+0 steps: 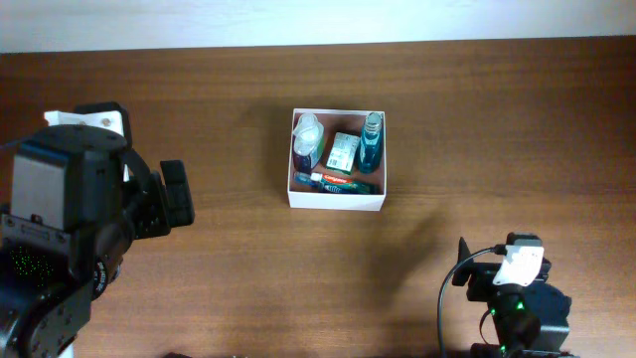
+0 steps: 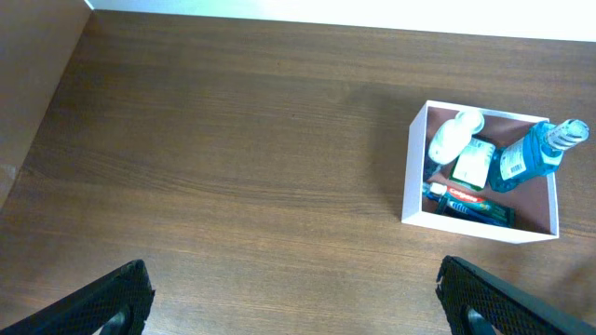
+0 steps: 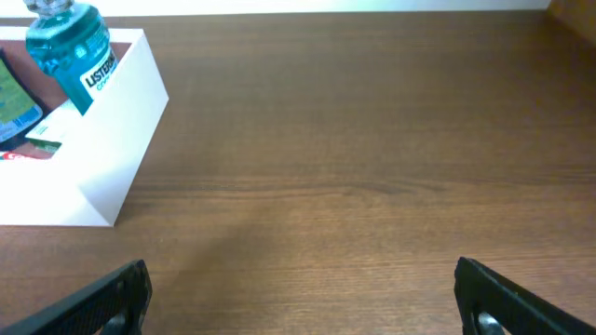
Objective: Pack container
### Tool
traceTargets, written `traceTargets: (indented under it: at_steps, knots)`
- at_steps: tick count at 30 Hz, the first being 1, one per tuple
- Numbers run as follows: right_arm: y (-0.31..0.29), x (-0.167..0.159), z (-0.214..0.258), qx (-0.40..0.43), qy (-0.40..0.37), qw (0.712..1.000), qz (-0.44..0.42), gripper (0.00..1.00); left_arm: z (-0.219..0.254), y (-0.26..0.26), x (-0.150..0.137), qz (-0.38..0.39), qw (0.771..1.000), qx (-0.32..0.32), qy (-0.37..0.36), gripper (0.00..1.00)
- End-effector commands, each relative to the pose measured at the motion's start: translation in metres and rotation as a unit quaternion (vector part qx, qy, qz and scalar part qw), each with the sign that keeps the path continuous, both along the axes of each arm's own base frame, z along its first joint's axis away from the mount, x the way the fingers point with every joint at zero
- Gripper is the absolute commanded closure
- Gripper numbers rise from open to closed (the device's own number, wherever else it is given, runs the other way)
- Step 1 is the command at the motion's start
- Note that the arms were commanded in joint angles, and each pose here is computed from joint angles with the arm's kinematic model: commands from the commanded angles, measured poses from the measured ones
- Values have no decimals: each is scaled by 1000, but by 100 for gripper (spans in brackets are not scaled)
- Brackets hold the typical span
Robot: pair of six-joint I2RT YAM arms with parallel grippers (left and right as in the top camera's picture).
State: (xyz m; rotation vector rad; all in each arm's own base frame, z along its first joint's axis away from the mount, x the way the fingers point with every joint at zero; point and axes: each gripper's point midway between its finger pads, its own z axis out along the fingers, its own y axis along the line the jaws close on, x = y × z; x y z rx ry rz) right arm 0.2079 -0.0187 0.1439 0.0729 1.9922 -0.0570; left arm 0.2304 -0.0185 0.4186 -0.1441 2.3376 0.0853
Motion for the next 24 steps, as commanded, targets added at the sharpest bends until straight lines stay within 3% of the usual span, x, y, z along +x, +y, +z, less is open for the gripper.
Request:
traceTargets:
  at_steps: [1,9,24]
  knots:
    - [5,0,-13,9,-8,1000,13,1,0,4,0,7,1000,5,0,0]
    - [16,1,-42,27,18,999,42,1,0,4,0,7,1000,5,0,1]
    - [16,1,-42,26,18,999,41,1,0,4,0,8,1000,6,-1,1]
